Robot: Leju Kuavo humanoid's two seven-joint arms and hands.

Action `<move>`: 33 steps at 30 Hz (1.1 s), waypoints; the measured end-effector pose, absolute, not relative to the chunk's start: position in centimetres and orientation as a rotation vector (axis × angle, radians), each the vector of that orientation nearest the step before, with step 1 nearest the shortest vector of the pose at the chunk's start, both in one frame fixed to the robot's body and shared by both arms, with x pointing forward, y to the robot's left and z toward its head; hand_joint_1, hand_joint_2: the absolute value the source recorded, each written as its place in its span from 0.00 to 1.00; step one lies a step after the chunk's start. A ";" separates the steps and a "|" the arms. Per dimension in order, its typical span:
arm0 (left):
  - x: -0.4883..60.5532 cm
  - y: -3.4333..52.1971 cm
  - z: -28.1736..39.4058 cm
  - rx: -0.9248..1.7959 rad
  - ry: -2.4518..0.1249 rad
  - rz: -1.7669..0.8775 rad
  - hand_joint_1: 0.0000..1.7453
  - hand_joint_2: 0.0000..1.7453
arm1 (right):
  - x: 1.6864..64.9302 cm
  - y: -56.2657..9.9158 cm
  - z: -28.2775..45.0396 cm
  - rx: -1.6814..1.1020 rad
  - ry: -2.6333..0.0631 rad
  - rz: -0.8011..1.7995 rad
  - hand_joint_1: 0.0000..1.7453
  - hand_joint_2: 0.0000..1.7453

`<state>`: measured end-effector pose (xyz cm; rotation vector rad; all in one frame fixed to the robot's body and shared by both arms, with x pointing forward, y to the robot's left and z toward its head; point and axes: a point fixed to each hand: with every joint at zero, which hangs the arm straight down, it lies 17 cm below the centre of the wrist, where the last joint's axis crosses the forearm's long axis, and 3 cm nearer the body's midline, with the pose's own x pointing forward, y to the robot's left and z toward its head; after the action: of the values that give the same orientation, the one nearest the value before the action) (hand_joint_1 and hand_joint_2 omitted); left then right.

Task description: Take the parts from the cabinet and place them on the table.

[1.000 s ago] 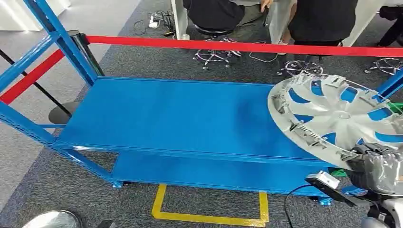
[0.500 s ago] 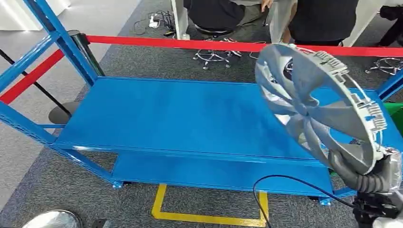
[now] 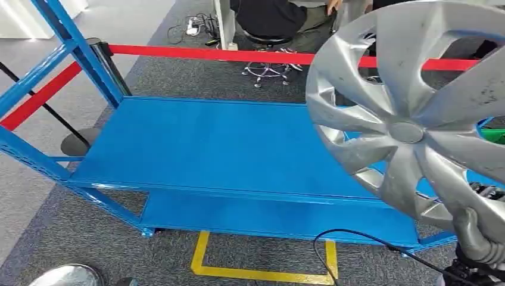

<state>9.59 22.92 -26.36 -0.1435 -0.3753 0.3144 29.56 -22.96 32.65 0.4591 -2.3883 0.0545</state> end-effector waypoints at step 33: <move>9.8 22.0 -26.1 -0.191 -0.367 0.292 0.00 1.00 | 28.0 -21.9 34.5 0.291 -2.500 0.156 1.00 1.00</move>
<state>9.80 21.97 -26.11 -0.1906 -0.3672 0.2922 28.02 -21.90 34.49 0.2913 -2.4999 0.1562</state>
